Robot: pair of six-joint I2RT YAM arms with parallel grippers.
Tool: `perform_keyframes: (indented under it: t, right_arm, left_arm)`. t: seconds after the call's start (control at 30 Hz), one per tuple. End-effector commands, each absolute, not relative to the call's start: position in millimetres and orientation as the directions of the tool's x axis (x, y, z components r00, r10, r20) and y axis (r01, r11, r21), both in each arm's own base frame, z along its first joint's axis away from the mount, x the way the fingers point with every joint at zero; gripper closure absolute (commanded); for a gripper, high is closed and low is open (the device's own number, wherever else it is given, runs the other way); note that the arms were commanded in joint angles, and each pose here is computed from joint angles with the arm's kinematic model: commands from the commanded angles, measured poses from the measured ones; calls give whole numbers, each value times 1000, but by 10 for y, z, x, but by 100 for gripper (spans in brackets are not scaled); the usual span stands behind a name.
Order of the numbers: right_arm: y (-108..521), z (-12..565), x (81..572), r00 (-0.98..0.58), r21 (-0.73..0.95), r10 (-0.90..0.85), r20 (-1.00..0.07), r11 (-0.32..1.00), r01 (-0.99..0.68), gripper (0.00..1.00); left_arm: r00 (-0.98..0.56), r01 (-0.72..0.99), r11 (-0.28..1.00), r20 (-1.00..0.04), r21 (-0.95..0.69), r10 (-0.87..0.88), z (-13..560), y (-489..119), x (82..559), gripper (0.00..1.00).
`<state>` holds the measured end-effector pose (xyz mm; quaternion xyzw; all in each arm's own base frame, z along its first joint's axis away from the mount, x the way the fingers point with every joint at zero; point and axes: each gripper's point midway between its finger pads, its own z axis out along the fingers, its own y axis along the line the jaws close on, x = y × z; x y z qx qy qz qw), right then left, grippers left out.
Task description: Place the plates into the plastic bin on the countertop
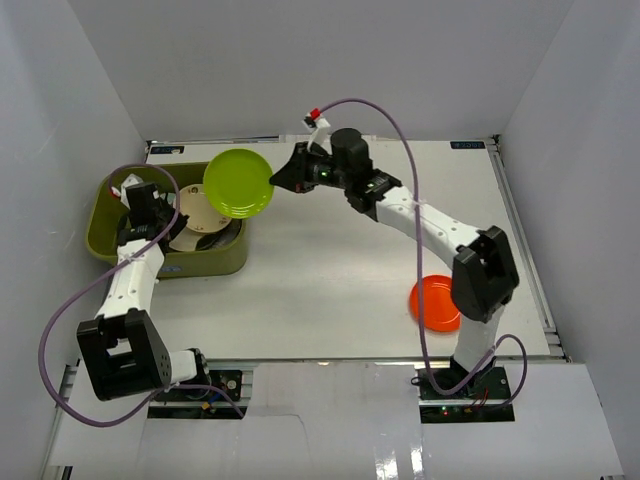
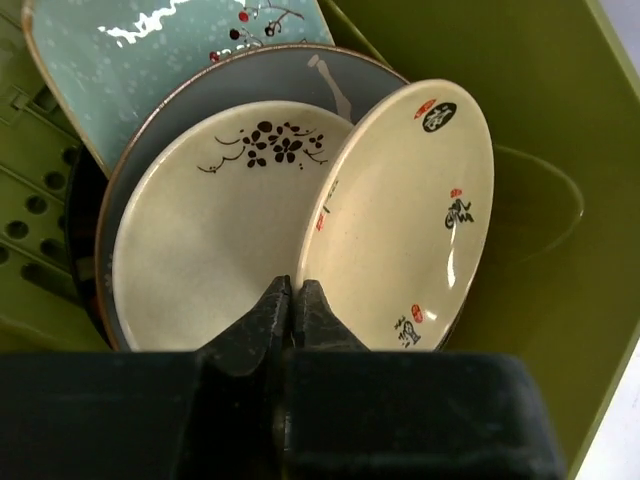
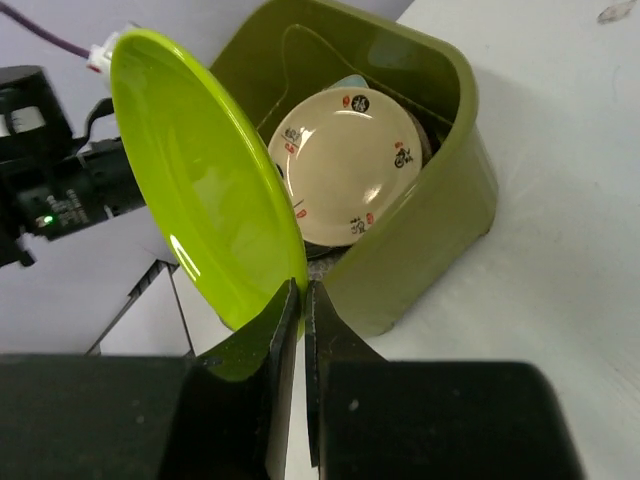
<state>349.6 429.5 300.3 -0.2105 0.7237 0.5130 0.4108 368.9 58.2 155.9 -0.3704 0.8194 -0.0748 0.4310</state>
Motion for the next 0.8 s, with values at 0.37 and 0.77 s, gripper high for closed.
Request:
perform_keyframes:
  t: [0.37,0.77]
  right_arm:
    - [5414,2599,3825,-599,584,122,-791,439,-683,92]
    - [5618,2374,3822,-628,615,154,-763,471,-632,88]
  left_arm:
    - [-20,-406,704,-764,-583,-644,2835,628,3357,2]
    - [45,-302,792,-838,-531,-544,3516,403,3175,2]
